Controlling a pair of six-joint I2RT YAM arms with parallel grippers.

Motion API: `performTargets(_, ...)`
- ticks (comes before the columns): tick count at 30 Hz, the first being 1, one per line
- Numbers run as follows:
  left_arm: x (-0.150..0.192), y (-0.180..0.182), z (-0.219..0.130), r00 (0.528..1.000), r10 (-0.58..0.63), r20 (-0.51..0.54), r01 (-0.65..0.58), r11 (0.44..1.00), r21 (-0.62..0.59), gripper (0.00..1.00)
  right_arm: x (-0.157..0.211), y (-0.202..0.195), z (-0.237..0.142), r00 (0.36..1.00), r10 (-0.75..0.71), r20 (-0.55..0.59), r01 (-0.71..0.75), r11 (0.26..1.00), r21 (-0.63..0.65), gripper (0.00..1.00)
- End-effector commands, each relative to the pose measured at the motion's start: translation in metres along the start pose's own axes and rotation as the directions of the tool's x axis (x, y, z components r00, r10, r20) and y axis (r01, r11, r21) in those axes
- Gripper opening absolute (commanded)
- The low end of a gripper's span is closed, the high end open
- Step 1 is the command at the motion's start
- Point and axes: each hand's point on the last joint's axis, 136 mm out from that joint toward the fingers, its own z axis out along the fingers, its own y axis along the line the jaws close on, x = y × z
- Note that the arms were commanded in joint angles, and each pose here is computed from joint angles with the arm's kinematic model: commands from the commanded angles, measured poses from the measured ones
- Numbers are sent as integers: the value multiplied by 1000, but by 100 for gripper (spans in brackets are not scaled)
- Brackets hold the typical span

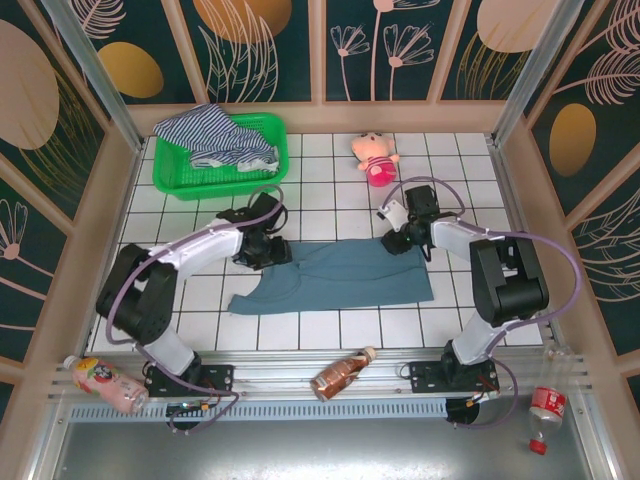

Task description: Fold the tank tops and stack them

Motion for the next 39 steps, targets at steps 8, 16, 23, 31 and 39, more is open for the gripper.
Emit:
performTargets(8,-12,-3,49,996,67,-66,-70,996,-46,35,51,6,1,983,-17,-183,26,998,48,44)
performTargets(16,-54,-17,74,970,231,-75,-239,964,-116,35,88,29,-20,974,-10,-226,23,998,55,45)
performTargets(23,-107,-61,86,923,384,-13,-384,919,-89,36,116,60,-35,955,-115,-274,124,992,15,46)
performTargets(31,-149,-102,98,873,480,83,-479,877,-40,36,117,90,-37,951,-163,-261,149,986,-75,47)
performTargets(39,-167,-122,108,813,566,136,-570,822,-14,38,118,142,-49,936,-284,-206,232,942,-243,47)
